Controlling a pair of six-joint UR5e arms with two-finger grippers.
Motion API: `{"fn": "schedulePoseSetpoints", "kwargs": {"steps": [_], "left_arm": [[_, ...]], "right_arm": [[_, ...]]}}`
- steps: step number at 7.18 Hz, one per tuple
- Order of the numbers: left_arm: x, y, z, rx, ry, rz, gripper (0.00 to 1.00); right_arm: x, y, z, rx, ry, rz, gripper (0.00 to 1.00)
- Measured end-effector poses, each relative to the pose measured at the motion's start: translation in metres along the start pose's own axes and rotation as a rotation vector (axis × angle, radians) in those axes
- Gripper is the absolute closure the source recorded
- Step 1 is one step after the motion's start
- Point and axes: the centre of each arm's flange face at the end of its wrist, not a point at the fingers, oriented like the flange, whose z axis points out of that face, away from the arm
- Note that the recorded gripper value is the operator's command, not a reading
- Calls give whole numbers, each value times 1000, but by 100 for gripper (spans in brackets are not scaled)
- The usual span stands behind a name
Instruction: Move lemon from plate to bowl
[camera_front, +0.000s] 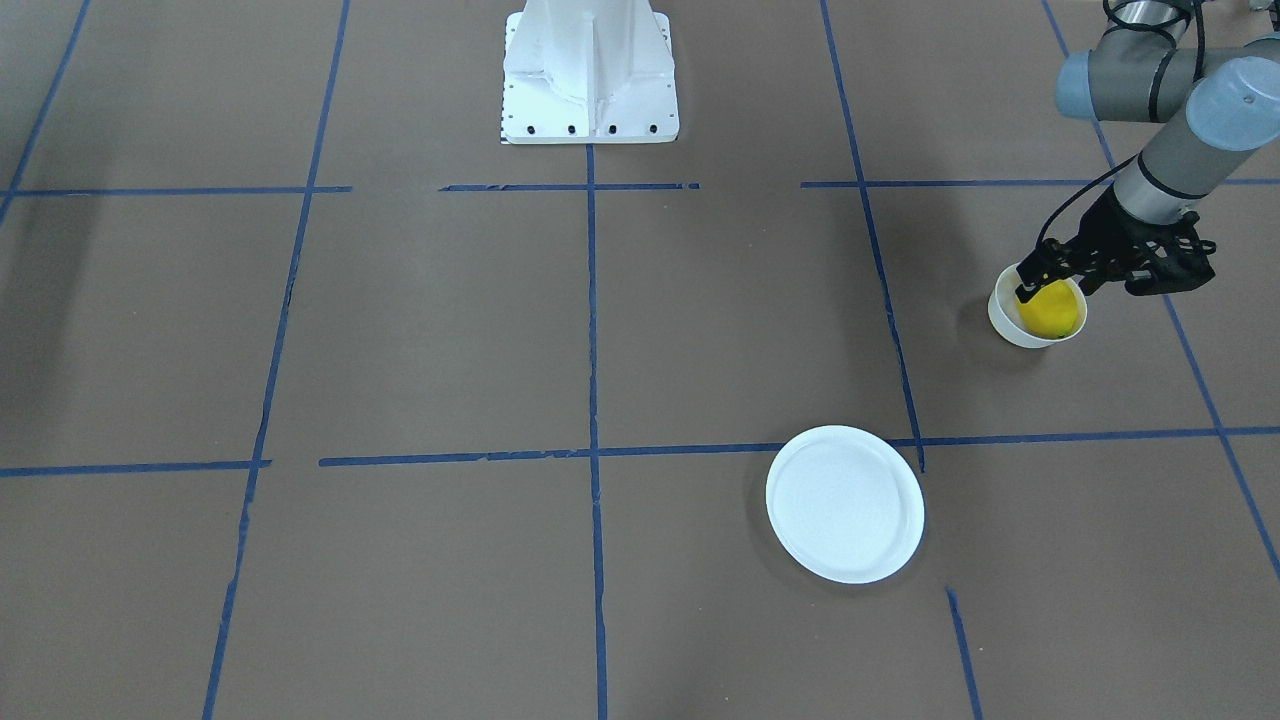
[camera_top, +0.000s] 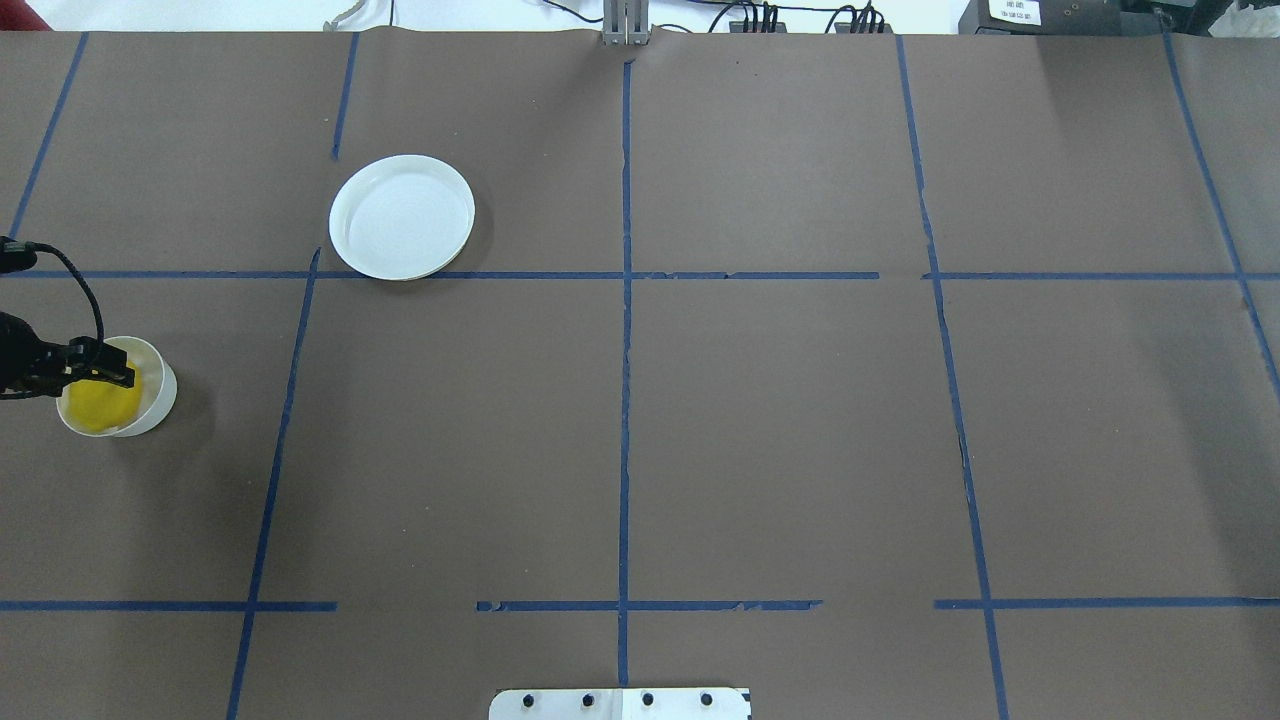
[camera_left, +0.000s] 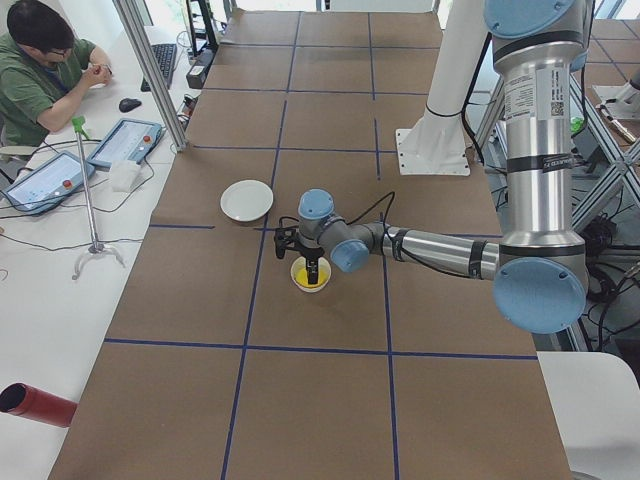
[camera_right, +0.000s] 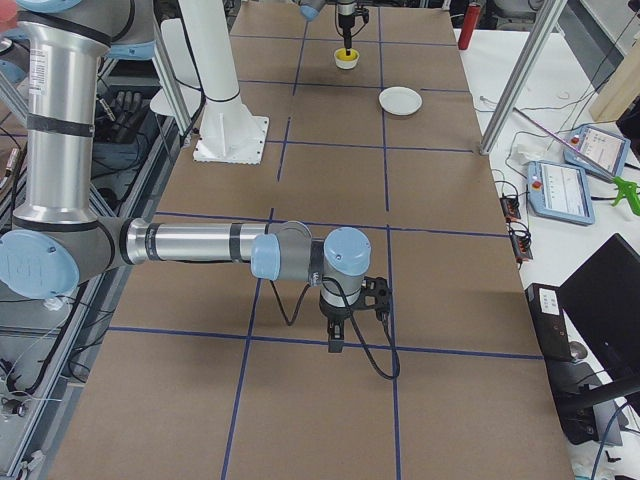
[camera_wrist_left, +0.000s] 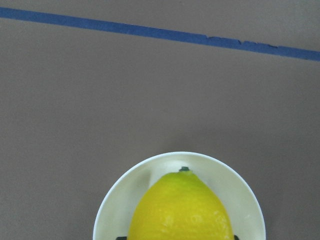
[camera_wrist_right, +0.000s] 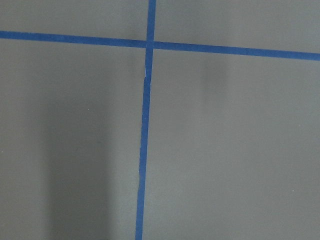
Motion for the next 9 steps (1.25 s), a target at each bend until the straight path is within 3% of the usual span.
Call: {"fn": "schedulePoseSetpoints", "kwargs": {"steps": [2, 4, 7, 9], "left_arm": [[0, -1, -12, 9, 10, 63, 0], [-34, -29, -48, 41, -52, 214, 0], [-142, -75, -134, -26, -153, 319, 0], [-198, -75, -168, -85, -151, 305, 0]], "right_arm": [[0, 0, 0, 0, 0, 0, 0], [0, 0, 0, 0, 0, 0, 0], [0, 0, 0, 0, 0, 0, 0], [0, 0, 0, 0, 0, 0, 0]]}}
